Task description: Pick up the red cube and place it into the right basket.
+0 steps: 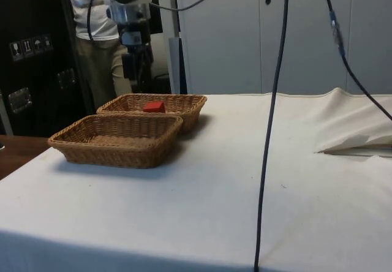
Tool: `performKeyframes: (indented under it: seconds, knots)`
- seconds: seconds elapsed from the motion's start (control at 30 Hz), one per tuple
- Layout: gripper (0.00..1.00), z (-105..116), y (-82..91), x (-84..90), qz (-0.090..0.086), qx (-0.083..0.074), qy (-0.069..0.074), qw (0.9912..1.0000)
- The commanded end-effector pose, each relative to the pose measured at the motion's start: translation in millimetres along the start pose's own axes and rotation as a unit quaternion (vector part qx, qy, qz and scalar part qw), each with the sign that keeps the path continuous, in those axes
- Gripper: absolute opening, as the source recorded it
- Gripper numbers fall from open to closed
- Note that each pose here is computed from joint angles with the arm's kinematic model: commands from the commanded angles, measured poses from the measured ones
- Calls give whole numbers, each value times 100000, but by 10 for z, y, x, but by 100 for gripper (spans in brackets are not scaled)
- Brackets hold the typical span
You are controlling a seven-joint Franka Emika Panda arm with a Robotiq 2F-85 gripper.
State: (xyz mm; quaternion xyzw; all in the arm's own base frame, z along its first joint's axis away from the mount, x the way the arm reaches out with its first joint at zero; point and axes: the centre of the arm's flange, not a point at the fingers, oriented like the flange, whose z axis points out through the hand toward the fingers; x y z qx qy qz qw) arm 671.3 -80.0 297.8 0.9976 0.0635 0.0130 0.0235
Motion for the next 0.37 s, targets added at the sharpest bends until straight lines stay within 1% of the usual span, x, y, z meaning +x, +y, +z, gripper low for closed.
performKeyframes:
  seconds: [0.0, 0.07, 0.1, 0.13, 0.17, 0.3, 0.33]
  knots:
    - [100, -37, -57, -16, 19, -330, -88, 99999]
    - [100, -91, -120, -15, -52, -453, -103, 99999]
    - [100, -72, -113, 7, -172, -180, -104, 100000]
    - [100, -136, -182, -15, -131, -515, -156, 99998]
    - [100, -155, -212, -18, -219, -568, -147, 99998]
    - [100, -231, -319, -36, -304, -557, 272, 99998]
    - [100, -218, -301, -28, -444, -203, -121, 99999]
